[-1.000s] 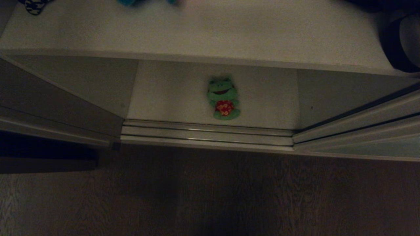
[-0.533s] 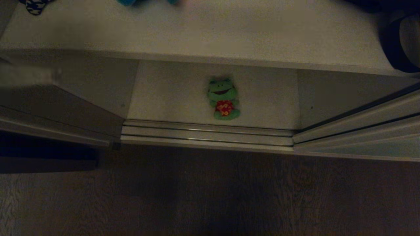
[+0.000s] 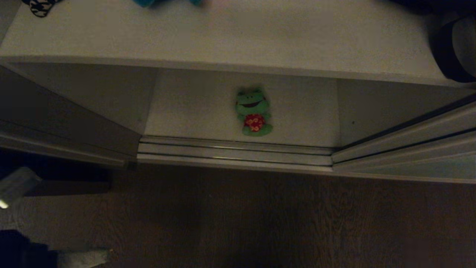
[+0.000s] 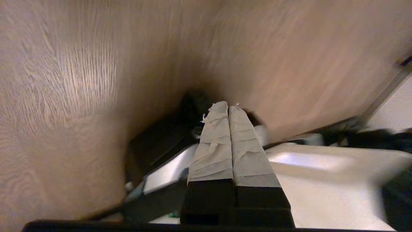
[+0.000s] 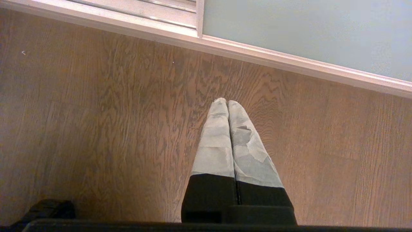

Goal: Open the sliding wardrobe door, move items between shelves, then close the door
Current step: Place the green doll on the higher shelf

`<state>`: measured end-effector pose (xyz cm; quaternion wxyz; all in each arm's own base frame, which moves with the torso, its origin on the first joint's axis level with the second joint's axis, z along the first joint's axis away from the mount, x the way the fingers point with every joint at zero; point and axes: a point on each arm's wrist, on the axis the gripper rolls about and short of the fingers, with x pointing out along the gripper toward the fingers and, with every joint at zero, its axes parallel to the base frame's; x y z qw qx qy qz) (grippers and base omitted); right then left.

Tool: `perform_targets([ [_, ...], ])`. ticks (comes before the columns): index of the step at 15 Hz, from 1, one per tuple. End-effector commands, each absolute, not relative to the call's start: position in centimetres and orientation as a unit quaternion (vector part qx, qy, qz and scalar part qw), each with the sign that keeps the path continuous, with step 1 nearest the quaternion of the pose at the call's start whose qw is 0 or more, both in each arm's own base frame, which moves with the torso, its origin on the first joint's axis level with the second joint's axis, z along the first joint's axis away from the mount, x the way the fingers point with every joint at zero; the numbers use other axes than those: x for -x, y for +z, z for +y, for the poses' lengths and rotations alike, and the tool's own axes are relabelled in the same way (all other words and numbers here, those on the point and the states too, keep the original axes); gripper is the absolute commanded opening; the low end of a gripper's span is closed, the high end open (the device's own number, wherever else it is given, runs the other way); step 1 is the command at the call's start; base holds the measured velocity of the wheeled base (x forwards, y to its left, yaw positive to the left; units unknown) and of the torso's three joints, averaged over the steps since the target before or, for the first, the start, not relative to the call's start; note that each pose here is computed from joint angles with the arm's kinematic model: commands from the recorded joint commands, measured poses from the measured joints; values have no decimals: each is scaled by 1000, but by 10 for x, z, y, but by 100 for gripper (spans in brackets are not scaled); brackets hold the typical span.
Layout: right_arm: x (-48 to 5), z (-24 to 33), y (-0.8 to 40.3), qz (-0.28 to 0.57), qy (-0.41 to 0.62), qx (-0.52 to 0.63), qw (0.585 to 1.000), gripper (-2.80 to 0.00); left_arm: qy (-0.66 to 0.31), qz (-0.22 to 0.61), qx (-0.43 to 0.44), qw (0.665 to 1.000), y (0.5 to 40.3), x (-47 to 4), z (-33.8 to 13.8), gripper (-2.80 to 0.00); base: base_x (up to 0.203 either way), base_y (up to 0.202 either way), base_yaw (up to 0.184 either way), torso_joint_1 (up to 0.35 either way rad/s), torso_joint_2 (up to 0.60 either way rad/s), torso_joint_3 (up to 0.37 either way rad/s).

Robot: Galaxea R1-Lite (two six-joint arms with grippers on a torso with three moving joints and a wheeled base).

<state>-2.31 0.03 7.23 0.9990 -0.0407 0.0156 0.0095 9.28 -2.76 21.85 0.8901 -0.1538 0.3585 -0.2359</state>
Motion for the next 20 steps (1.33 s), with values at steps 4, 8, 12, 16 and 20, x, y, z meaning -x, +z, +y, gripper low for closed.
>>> perform_targets([
  [4, 23, 0, 72, 15, 10, 41, 999, -280, -257, 429, 141, 854, 146, -235, -62, -280, 0, 0, 0, 0, 0, 0],
  [8, 23, 0, 72, 16, 10, 41, 999, -280, -314, 385, 151, 855, 143, -333, -102, -280, 0, 0, 0, 0, 0, 0],
  [12, 23, 0, 72, 16, 10, 41, 999, -280, -347, 352, 170, 852, 146, -386, -142, -280, 0, 0, 0, 0, 0, 0],
  [16, 23, 0, 72, 16, 10, 41, 999, -280, -369, 307, 179, 859, 166, -407, -163, 0, 0, 0, 0, 0, 0, 0],
  [20, 23, 0, 72, 16, 10, 41, 999, -280, -348, 280, 184, 876, 157, -441, -177, 0, 0, 0, 0, 0, 0, 0],
])
